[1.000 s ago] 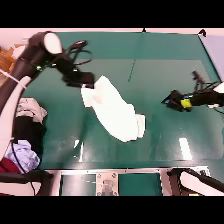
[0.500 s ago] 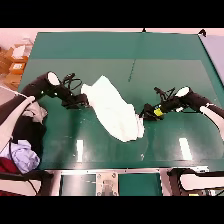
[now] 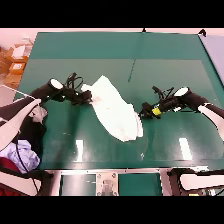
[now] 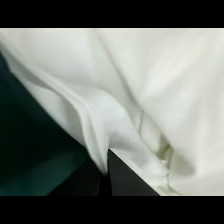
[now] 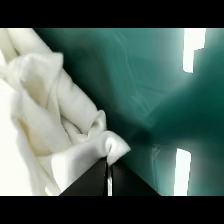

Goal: Fold the shirts.

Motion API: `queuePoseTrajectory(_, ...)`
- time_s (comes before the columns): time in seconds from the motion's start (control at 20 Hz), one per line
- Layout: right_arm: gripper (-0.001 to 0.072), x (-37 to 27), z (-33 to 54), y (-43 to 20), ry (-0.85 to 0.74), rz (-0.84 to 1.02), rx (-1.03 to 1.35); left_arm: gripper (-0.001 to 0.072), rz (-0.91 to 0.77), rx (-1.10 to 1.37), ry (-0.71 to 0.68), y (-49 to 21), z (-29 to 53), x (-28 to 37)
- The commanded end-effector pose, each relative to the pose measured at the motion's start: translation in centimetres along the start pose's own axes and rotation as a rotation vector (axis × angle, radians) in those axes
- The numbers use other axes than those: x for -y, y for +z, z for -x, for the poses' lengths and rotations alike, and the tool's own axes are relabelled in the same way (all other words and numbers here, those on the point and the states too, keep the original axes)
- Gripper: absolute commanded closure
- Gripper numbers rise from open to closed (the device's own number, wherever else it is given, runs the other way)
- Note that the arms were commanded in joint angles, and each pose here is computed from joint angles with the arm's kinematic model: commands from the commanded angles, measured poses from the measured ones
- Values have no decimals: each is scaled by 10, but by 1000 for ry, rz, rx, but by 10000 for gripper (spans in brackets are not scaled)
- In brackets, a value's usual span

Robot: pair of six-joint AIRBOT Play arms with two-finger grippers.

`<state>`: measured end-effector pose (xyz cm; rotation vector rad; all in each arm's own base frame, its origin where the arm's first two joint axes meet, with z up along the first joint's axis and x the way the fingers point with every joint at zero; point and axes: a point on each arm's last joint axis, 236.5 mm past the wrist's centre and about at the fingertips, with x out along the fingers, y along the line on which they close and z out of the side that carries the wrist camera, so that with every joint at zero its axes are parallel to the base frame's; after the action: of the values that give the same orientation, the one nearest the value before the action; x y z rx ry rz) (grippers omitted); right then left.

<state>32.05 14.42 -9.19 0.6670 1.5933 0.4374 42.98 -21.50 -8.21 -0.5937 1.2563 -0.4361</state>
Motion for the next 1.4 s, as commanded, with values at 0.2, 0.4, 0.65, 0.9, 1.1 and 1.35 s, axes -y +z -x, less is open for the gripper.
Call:
queuePoseTrajectory(0.2,700,-57,124,55,158,84,262,685,-315,288,-108,75,108,111)
queuePoseTrajectory(0.4,700,-137,277,53,238,281,641,686,-587,622,-184,88,278,232)
queuePoseTrajectory(0.65,700,-231,444,-33,152,569,1186,686,-722,842,-151,37,435,300)
queuePoseTrajectory(0.9,700,-271,512,-111,31,666,1556,685,-652,822,112,21,474,256)
queuePoseTrajectory(1.1,700,-293,561,-144,18,696,1799,685,-616,897,179,23,504,249)
queuePoseTrajectory(1.35,699,-255,542,-83,54,586,1669,685,-536,690,290,40,435,196)
